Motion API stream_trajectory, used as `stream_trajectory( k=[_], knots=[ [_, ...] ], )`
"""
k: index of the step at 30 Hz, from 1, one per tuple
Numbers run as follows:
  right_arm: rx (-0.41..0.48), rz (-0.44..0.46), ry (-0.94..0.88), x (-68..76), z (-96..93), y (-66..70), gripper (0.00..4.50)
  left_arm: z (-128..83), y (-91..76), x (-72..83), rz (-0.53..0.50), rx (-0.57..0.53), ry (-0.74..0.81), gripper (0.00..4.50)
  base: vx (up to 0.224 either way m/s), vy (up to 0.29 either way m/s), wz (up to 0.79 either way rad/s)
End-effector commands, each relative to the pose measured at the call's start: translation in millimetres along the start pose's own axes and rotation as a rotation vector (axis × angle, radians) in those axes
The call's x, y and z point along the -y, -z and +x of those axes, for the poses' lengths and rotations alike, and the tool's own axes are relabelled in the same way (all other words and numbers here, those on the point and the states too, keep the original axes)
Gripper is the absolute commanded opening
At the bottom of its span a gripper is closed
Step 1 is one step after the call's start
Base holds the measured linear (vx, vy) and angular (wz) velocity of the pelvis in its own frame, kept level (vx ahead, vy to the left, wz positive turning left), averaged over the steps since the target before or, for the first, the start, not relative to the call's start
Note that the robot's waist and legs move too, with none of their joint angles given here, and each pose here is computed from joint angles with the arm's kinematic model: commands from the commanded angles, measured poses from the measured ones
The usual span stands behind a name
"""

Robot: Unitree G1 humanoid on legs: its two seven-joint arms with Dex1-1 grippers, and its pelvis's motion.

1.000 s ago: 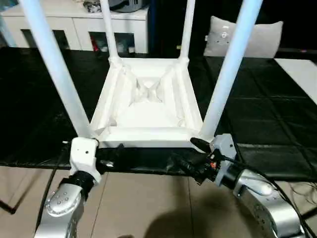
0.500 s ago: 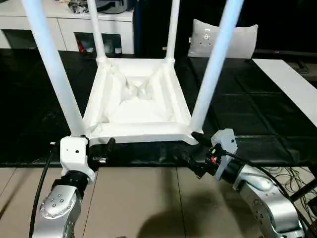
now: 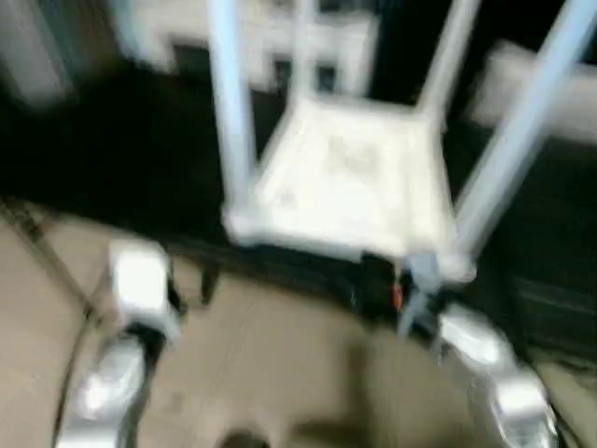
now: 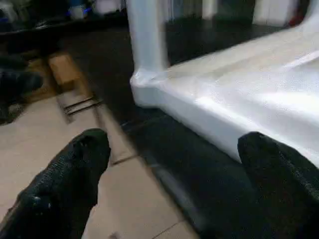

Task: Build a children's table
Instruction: Move to table, then flip table

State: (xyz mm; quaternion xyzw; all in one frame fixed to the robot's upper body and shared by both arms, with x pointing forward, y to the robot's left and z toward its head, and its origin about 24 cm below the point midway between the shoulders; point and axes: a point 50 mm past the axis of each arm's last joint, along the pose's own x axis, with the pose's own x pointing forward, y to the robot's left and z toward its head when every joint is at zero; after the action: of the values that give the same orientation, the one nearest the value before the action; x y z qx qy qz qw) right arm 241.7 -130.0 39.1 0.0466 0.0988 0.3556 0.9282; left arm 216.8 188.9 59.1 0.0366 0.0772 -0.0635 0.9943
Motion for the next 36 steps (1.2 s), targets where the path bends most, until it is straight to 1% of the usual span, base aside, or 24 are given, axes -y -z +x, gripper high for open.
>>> stream_trajectory(
  k=[1,4,6,8,10,11,13,15,18,21,23,27,29,31,34,36],
  knots=[
    [0.02,-0.026,-0.011,0.7,2.0,-7.6,4.5,5,-12.5,-1.8,0.025,0.044,0.003,4.41,0.161,0.073,0.32],
    [0.028,-0.036,0.008,1.9,1.8,-7.7,4.5,6,-12.7,-2.0,0.031,0.039,0.013,4.41,0.254,0.068,0.38],
    [0.038,-0.026,0.016,3.4,1.7,-8.6,4.5,6,-13.3,-1.1,0.013,0.048,0.043,4.41,0.147,0.088,0.11],
    [0.041,-0.028,0.025,5.1,1.5,-8.7,4.5,6,-12.2,-0.5,0.008,0.035,0.085,4.41,-0.148,0.067,0.08],
    [0.042,-0.032,0.028,5.5,1.3,-8.4,4.5,5,-11.6,-0.4,0.008,0.03,0.102,4.41,-0.325,0.061,0.16],
    [0.044,-0.039,0.023,5.2,0.7,-8.1,4.5,5,-11.5,-0.4,0.008,0.036,0.134,4.41,-0.09,0.035,0.44],
    [0.05,-0.043,0.018,4.7,-0.6,-8.4,4.5,3,-11.0,-2.0,0.003,0.047,0.159,4.41,0.154,0.015,0.29],
    [0.055,-0.048,0.017,4.5,-1.8,-9.0,4.5,1,-10.5,-2.7,-0.008,0.059,0.178,4.41,-0.061,-0.034,0.08],
    [0.057,-0.056,0.003,3.1,-4.2,-9.3,4.5,-2,-8.9,-5.2,-0.012,0.061,0.165,4.41,-0.097,0.008,0.16],
    [0.047,-0.055,-0.003,2.1,-5.6,-8.3,4.5,-3,-9.0,-4.1,-0.019,0.067,0.191,4.41,-0.07,0.037,0.19],
    [0.033,-0.065,0.009,3.3,-6.4,-6.9,4.5,-3,-11.7,-0.9,-0.027,0.082,0.254,4.41,-0.033,0.007,0.09],
    [0.024,-0.074,0.04,6.0,-6.5,-7.4,4.5,1,-16.9,0.3,-0.02,0.091,0.346,4.41,0.0,0.0,0.0],
    [0.002,-0.062,0.088,8.0,-6.1,-6.7,4.5,8,-19.2,-0.6,0.005,0.069,0.342,4.41,-0.004,-0.031,0.02],
    [0.005,-0.067,0.089,6.4,-5.8,-7.3,4.5,15,-20.0,-0.6,0.015,0.062,0.309,4.41,-0.001,-0.073,0.06],
    [-0.01,-0.066,0.078,4.2,-6.3,-5.5,4.5,18,-22.1,0.1,0.011,0.088,0.299,4.41,0.017,-0.061,0.1],
    [0.005,-0.054,0.064,1.1,-6.9,-6.4,4.5,19,-23.0,1.0,-0.019,0.106,0.292,4.41,0.018,-0.029,0.05]
  ],
)
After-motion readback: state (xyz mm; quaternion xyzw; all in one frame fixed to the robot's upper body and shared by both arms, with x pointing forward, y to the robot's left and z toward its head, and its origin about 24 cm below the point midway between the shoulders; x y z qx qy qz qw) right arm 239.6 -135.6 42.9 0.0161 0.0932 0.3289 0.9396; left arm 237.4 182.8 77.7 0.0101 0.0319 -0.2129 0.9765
